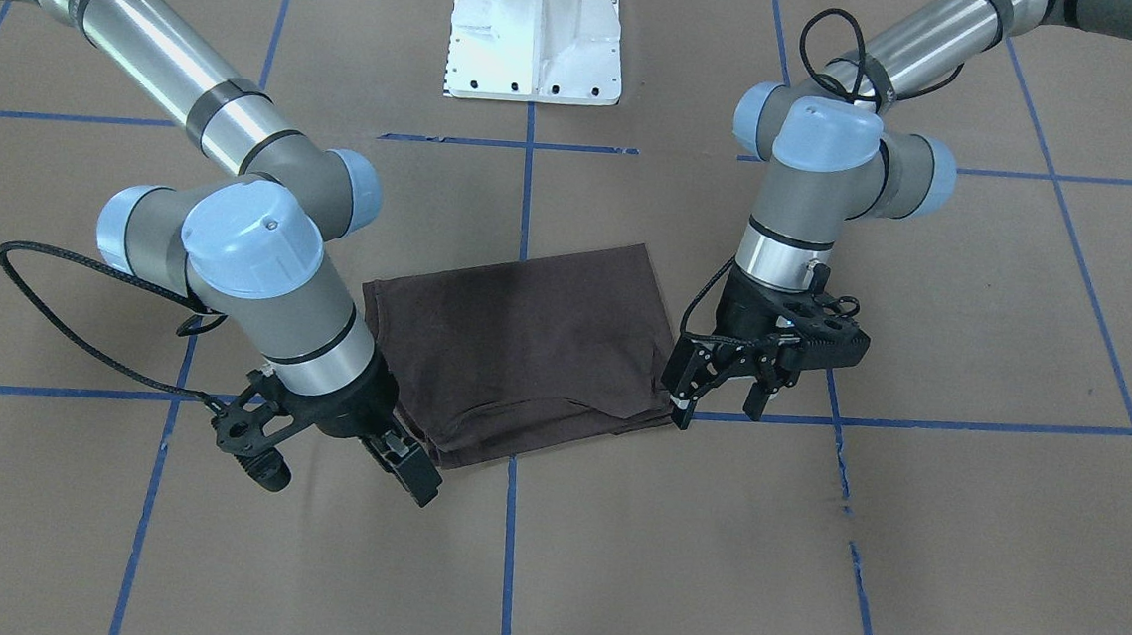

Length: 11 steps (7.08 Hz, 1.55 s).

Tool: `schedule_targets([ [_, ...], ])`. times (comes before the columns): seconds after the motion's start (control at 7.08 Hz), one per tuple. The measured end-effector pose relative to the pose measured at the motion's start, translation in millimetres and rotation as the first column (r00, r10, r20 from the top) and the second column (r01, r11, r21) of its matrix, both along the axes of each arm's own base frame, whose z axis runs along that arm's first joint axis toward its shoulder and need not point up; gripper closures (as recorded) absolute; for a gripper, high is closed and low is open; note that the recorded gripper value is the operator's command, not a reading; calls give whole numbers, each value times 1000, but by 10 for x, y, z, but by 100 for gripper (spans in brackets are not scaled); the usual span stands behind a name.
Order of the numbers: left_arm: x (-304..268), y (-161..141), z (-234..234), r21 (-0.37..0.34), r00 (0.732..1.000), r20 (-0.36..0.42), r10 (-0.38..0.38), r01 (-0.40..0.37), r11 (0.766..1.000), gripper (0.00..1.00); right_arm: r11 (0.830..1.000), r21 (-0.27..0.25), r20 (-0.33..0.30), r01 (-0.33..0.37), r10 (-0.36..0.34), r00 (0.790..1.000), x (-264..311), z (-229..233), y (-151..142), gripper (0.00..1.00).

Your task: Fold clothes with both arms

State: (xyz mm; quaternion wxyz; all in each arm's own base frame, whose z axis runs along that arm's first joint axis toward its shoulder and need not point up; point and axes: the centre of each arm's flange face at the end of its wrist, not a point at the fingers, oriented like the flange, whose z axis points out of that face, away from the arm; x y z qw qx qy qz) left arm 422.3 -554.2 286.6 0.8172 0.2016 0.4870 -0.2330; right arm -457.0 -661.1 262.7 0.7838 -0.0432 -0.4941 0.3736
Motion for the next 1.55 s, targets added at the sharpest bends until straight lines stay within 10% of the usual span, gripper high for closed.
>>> schedule_targets([
  [0.57, -1604, 44, 1196, 110, 921, 220, 320, -350, 930, 0, 952, 198, -238, 231, -182, 954, 1911, 2008, 285, 0],
  [0.99, -3462, 77, 1976, 175, 864, 296, 407, -468, 866, 0, 856, 286, -310, 431, -343, 887, 3610, 3333, 809, 0],
  [1.55, -4127, -8, 2521, 92, 763, 440, 473, -563, 822, 0, 756, 275, -397, 594, -474, 786, 4510, 4000, 1264, 0],
])
